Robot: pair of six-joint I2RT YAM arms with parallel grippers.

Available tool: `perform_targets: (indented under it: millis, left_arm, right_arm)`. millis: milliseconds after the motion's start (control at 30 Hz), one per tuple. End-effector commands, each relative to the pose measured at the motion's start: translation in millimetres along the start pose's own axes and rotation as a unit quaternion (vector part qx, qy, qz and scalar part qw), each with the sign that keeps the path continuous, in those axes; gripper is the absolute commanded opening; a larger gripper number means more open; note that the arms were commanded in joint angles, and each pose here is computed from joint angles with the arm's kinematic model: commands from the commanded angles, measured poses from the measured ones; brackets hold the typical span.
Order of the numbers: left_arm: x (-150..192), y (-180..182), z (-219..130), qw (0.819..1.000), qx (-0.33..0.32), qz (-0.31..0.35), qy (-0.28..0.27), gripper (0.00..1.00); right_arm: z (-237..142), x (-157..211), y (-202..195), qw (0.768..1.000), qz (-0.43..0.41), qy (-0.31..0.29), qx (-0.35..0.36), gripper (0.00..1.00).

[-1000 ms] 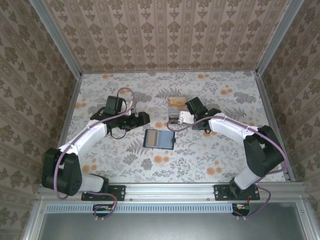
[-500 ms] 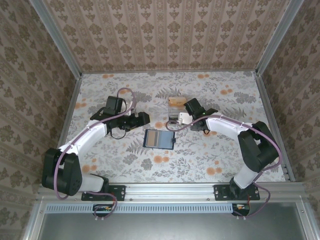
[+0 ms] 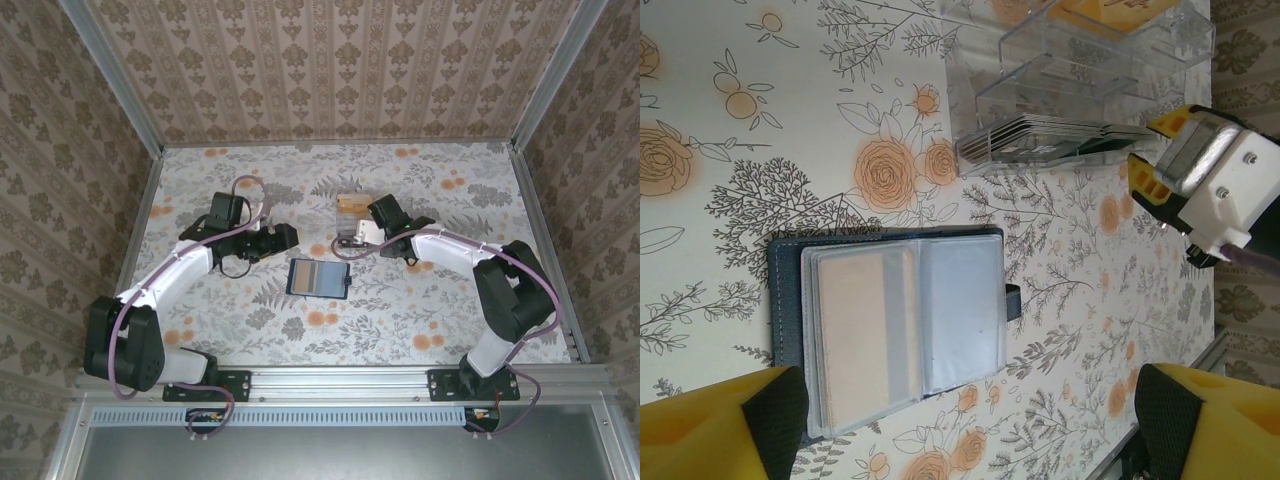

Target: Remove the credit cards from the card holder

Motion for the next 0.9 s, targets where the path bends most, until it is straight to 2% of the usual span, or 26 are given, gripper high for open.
perform_targets:
  millis: [0,300,700,767,800,867]
  left_arm:
    - [3,1,1,1.0,0.007,-0.004,0.007,0.89]
    - [1,2,1,1.0,0.007,-0.004,0.005,0.88]
    - [1,5,4,1.0,0.004,-0.007,0.009,0.89]
    - [2,5,4,1.0,0.003,-0.008,0.009,0.91]
    - [3,6,5,1.0,0.002,-0.01,0.012,1.0]
    - [3,7,5,1.0,-0.003,-0.011,0.012,1.0]
  right_arm:
    - [3,2,-17,0.999,0.024,0.014,0.027,0.34]
    - [2,2,-24,0.998,0.044,0.015,0.029,0.34]
    - [-14,8,-28,0.994,0.103,0.013,0.027,0.42]
    - [-21,9,-31,0.991,0.129,0.015,0.027,0.42]
    - [-26,9,-33,0.989,0.147,0.014,0.025,0.43]
    - [-35,9,-35,0.983,0.181,0.012,0.024,0.43]
Point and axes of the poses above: each hand's point on the last joint's axis, 136 mm out from that joint toward the fingers, its own z axis out along the fingers, its own y axis along the line the jaws close on, x = y × z, the point moved 3 cm from there along -z, back along the fingers, and after that the axes turned 8 degrees about -z, right-handed, at the moved point
